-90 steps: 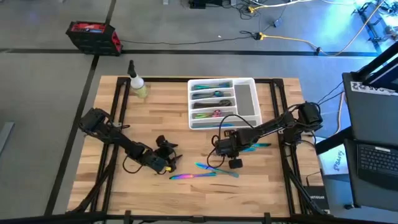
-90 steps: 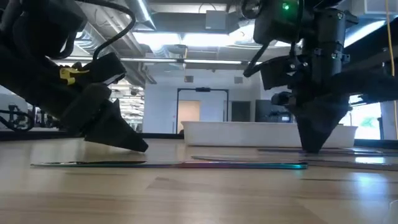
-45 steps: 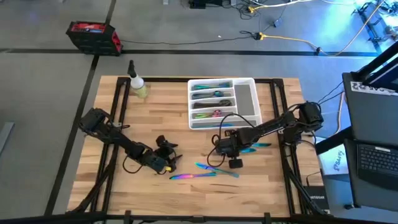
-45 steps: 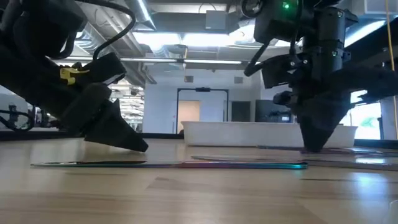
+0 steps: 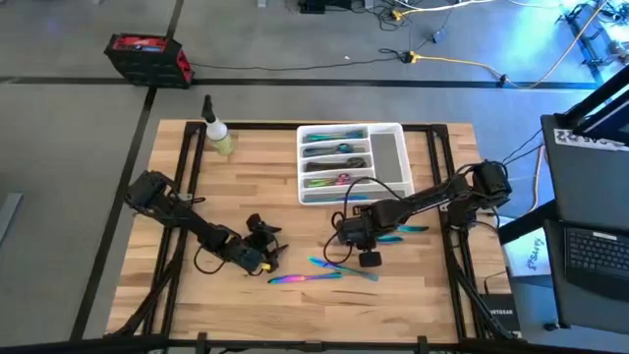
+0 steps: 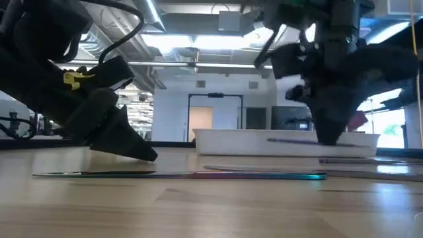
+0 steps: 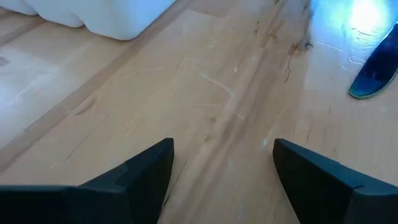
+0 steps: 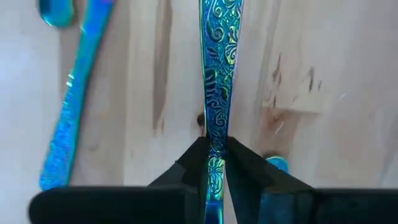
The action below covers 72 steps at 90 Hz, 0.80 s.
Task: Sort silverware
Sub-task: Put the blue knife on the white silverware tray
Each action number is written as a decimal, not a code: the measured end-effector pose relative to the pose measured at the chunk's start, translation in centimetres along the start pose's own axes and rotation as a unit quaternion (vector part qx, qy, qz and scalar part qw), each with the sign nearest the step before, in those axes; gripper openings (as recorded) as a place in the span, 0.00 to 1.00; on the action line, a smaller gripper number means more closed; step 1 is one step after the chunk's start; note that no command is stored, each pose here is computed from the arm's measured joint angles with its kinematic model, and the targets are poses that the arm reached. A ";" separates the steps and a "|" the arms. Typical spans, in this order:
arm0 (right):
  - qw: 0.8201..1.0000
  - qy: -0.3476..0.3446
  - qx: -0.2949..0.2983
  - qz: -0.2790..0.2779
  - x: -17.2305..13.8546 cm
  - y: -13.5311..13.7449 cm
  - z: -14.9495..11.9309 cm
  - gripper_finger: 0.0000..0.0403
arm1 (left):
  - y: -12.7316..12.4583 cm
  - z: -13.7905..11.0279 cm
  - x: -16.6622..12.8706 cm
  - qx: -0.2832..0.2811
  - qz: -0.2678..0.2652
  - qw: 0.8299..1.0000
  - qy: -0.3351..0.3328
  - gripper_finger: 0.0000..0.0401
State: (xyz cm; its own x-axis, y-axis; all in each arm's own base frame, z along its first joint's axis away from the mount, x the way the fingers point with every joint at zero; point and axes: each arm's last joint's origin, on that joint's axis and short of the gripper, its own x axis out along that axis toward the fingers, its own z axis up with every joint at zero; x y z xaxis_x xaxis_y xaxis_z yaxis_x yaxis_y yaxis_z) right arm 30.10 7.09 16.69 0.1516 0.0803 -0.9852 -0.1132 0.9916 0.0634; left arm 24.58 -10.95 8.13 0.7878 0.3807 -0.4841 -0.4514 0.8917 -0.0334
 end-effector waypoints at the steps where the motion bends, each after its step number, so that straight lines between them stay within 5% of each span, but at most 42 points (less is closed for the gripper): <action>1: 1.000 -0.001 -0.001 0.000 -0.1 0.0 0.1 0.08 | 0.0 0.0 0.0 0.000 0.000 1.000 0.000 0.65; 28: 0.999 -0.040 -0.005 -0.007 -2.9 -1.8 2.4 0.08 | 0.0 0.0 0.0 0.000 0.000 1.000 0.000 0.65; 72: 0.998 -0.052 0.011 -0.046 -5.8 -11.9 2.6 0.08 | 0.0 0.0 0.0 -0.001 0.000 1.000 0.000 0.65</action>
State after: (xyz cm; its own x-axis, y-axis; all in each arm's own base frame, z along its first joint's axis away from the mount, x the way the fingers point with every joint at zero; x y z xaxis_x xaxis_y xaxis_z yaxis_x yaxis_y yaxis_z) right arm 33.14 -4.88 22.09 0.2617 -0.0030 -0.9651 -0.0733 0.9970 -0.0230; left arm 24.58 -10.94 8.13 0.7872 0.3813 -0.4846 -0.4533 0.8906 -0.0356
